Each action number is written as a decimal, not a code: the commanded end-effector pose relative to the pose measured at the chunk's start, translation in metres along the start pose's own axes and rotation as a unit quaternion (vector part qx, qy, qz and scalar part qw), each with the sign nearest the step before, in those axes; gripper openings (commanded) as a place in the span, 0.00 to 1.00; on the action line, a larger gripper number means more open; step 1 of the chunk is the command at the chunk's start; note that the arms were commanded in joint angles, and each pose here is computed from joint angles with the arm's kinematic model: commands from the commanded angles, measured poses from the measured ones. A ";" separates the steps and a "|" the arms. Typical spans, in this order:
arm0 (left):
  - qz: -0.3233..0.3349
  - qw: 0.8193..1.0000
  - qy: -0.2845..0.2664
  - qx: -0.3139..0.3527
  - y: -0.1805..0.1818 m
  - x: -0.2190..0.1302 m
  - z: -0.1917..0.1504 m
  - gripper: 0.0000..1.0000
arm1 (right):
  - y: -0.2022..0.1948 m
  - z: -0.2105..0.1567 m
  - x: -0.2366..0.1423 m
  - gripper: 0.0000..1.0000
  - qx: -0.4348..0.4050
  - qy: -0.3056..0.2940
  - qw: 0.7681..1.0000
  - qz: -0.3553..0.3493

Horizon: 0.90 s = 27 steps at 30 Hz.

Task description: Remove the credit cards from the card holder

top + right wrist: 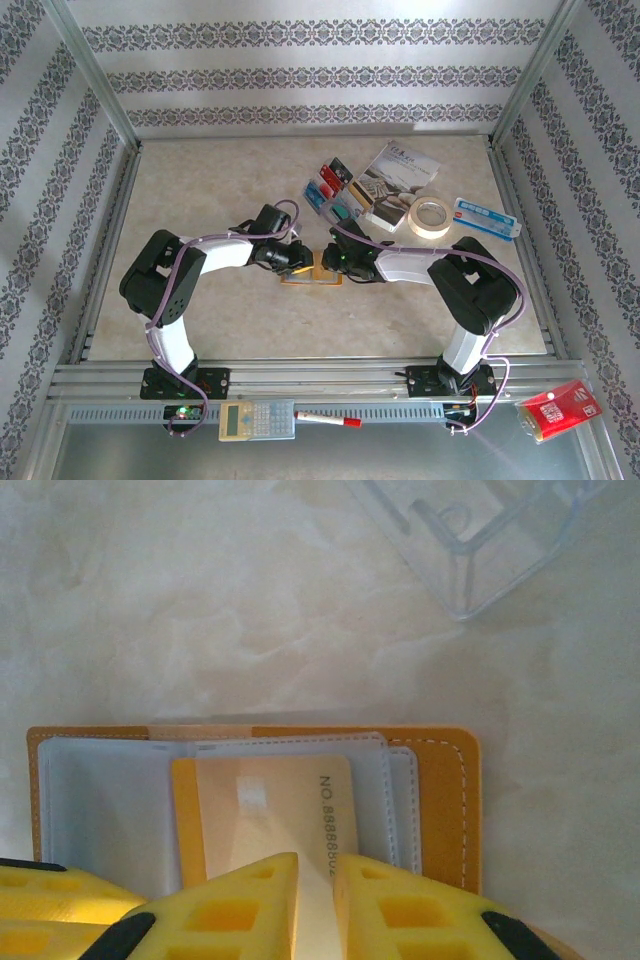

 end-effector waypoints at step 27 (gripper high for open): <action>0.042 0.999 -0.005 -0.019 0.013 0.017 0.004 0.22 | -0.026 -0.030 0.003 0.21 0.073 0.058 0.996 0.013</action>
Point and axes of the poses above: each hand's point on the last joint's axis, 136 mm out from that joint toward the fingers, its own x axis out along the fingers, its own y axis along the line the jaws close on, z = x × y, the point moved 8 cm from there along -x, back along the fingers, and after that the axes turned 2 degrees about x, right-handed, at the moved point
